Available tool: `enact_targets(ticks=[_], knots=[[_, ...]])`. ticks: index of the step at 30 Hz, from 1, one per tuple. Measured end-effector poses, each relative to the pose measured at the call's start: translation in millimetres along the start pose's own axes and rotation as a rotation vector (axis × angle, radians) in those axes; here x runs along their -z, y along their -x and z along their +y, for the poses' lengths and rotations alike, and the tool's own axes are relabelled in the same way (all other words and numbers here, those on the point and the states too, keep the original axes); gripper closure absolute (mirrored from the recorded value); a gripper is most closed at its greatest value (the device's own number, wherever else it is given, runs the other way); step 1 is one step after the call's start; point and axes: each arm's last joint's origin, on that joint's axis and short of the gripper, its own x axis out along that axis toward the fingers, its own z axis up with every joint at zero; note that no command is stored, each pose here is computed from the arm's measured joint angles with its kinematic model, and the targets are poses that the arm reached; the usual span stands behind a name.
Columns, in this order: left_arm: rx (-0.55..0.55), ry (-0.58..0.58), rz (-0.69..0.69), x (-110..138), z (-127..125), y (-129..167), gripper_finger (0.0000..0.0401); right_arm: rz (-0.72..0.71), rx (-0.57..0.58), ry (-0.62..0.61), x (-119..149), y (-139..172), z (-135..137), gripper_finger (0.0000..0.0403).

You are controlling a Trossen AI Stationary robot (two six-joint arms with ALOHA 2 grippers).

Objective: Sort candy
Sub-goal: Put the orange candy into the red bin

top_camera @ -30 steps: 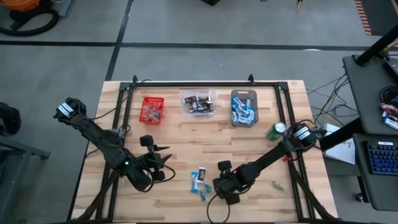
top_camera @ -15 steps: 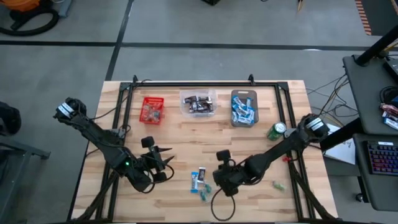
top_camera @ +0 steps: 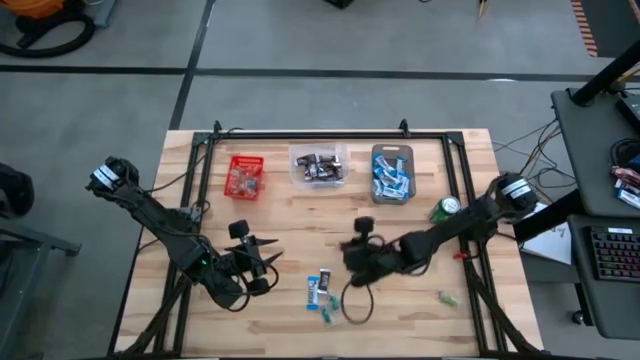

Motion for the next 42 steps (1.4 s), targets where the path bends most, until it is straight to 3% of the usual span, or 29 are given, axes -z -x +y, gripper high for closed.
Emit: enact_targets(ticks=[4, 7, 11, 13, 17, 20, 24, 35, 42], knots=[[-0.006, 0.017, -0.002, -0.3, 0.4, -0.6, 0.026, 0.01, 0.137, -0.186, 18.8, 7.9, -28.1, 0.0385], [-0.066, 0.094, -0.036, -2.1, 3.3, -2.4, 0.026, -0.014, 0.238, -0.375, 31.6, 18.1, -47.3, 0.0385], [-0.069, 0.115, -0.027, -5.4, 8.6, -5.6, 0.0262, -0.096, 0.261, -0.674, 41.6, 24.4, -64.6, 0.0385], [-0.034, 0.073, -0.01, -6.4, 8.2, -6.2, 0.0265, -0.163, 0.252, -0.744, 44.9, 21.2, -64.3, 0.0385], [0.1, 0.024, -0.017, -7.2, 0.4, -8.0, 0.0273, -0.381, 0.15, -0.739, 42.2, 11.0, -55.4, 0.0385], [0.135, 0.086, -0.107, -8.9, -3.9, -11.8, 0.0275, -0.559, 0.023, -0.72, 38.0, 1.7, -47.2, 0.0385], [0.145, 0.141, -0.21, -7.6, -1.2, -19.2, 0.0266, -0.724, 0.001, -0.7, 29.6, -9.6, -39.5, 0.0385], [0.094, 0.235, -0.394, 5.7, 7.7, -51.9, 0.019, -0.713, 0.007, -0.623, -0.2, -44.5, -21.0, 0.0385], [0.056, 0.213, -0.407, 6.6, 0.6, -69.1, 0.0181, -0.633, 0.004, -0.593, -9.8, -50.5, -18.9, 0.0385]])
